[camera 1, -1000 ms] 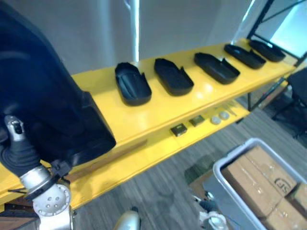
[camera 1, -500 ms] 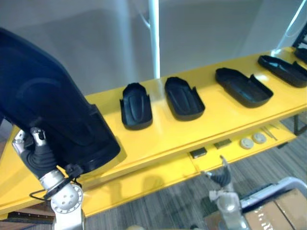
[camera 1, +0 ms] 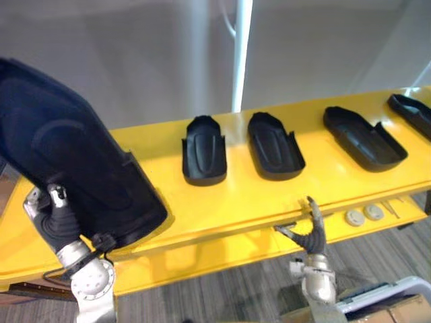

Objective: Walk over and take plastic housings, then place them on the shelf

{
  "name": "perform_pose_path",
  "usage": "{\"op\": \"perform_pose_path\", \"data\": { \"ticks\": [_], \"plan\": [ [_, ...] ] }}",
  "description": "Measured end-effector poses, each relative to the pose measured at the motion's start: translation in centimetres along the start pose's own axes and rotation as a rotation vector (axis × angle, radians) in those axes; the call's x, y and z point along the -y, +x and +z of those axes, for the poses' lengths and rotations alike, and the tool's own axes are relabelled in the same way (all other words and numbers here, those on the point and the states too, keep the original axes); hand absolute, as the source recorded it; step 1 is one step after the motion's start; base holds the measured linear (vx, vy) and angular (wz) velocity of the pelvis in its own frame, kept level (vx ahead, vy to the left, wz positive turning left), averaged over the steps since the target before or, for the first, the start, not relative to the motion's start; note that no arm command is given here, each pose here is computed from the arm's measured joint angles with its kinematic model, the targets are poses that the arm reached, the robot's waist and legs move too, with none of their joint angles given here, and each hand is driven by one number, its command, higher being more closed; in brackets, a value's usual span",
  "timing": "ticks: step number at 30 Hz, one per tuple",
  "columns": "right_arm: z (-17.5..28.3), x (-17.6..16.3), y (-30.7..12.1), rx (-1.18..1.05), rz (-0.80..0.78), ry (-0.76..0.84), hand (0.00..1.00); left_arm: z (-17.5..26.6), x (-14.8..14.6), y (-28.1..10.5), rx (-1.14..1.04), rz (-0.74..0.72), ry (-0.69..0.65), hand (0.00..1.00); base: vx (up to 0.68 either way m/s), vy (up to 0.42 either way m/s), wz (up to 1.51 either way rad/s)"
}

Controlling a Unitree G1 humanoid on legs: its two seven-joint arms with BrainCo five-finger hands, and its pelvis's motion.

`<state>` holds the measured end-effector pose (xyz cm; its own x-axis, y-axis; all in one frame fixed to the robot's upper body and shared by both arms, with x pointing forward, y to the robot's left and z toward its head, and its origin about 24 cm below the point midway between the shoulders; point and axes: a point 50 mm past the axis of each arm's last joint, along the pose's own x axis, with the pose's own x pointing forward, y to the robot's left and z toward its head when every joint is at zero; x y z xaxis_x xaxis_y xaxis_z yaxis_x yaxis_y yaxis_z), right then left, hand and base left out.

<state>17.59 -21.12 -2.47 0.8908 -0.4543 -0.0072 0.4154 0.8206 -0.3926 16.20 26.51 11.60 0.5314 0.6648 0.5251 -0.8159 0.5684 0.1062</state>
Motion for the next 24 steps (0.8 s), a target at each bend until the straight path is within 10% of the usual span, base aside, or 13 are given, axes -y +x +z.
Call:
{"op": "perform_pose_path", "data": {
  "ticks": [8, 24],
  "plan": [
    [-12.3, 5.2, -8.6, -0.753, -0.167, -0.02, 0.0, -0.3, -5.6, 5.7, 0.136, 0.078, 0.267, 1.0, -0.02, -0.005, 0.0],
    [-13.7, 4.4, -6.6, -0.845, -0.107, 0.215, 0.0, -2.7, -1.0, 18.0, -0.014, -0.294, 0.416, 1.0, 0.0, 0.001, -0.02]
  ]
}}
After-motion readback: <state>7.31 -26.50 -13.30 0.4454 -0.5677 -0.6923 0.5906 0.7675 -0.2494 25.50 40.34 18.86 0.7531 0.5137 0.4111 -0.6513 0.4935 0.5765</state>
